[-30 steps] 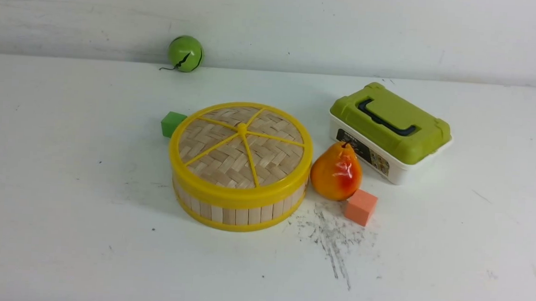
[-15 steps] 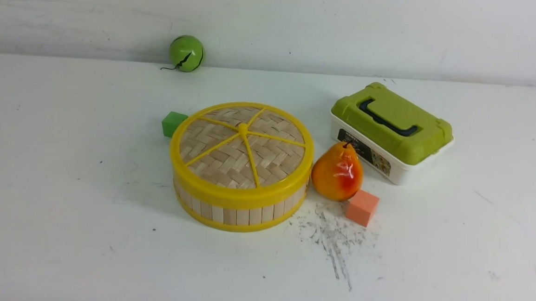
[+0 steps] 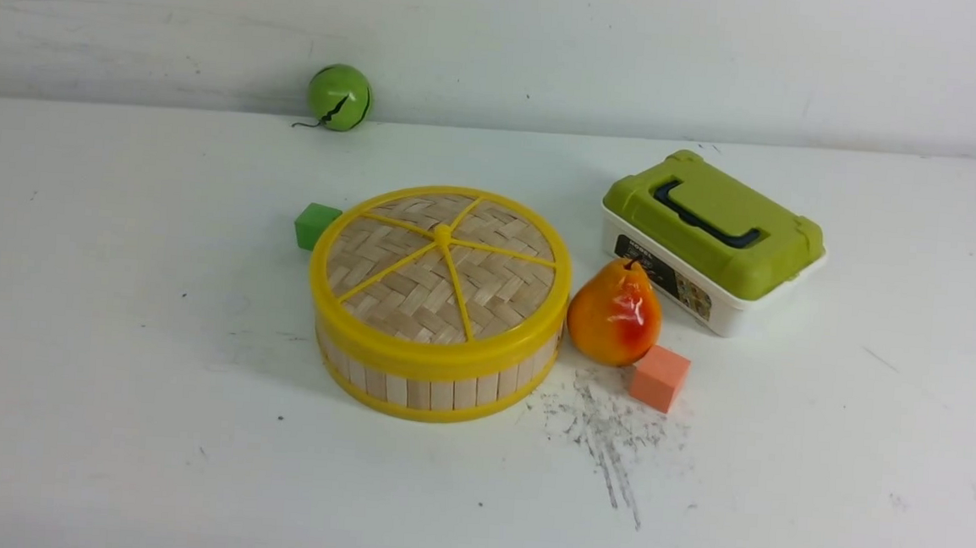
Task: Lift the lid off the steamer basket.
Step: Use the left arm to lift the lid of the steamer
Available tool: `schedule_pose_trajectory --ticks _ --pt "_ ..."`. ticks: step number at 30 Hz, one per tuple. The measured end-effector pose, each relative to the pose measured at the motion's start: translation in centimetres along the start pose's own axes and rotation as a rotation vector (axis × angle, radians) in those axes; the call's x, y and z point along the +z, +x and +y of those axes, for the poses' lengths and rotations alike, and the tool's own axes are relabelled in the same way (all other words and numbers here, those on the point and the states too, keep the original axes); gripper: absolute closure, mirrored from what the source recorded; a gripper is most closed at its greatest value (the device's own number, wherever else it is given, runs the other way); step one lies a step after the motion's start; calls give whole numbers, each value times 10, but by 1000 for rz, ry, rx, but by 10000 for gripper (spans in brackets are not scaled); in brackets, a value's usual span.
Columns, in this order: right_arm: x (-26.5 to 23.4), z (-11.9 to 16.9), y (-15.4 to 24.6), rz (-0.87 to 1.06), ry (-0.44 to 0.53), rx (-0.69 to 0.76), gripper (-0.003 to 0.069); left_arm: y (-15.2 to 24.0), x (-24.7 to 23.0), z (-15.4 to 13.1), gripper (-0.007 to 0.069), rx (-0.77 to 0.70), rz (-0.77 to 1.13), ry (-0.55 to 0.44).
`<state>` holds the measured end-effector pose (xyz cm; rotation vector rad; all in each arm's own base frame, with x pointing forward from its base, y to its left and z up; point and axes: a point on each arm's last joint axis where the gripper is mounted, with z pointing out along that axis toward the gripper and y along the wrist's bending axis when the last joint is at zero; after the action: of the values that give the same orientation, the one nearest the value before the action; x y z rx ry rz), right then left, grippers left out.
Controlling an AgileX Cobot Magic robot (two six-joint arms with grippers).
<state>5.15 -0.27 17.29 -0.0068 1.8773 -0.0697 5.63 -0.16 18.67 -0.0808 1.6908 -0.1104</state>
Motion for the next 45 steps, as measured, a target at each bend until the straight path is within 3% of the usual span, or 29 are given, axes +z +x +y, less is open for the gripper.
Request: schedule_pose_trajectory --ticks 10,15,19,22,25,30,32,38,45 --pt "0 0 0 0 0 0 419 -61 -24 -6 543 40 -738 54" --pt "0 0 0 0 0 0 419 -72 -35 -7 540 8 -911 82" --pt "0 0 0 0 0 0 419 -78 -42 -6 535 -117 -990 144" --pt "0 0 0 0 0 0 419 -103 -49 -10 557 -188 -947 187" --pt "0 0 0 0 0 0 419 -148 -68 -18 629 -162 -835 172" --pt "0 0 0 0 0 0 419 -196 -73 -24 638 -123 -565 99" --pt "0 0 0 0 0 0 419 -213 -54 -25 638 -125 -328 52" --pt "0 0 0 0 0 0 419 -219 17 -26 638 -135 126 -29" --pt "0 0 0 0 0 0 419 -199 78 -26 638 -161 377 -57"
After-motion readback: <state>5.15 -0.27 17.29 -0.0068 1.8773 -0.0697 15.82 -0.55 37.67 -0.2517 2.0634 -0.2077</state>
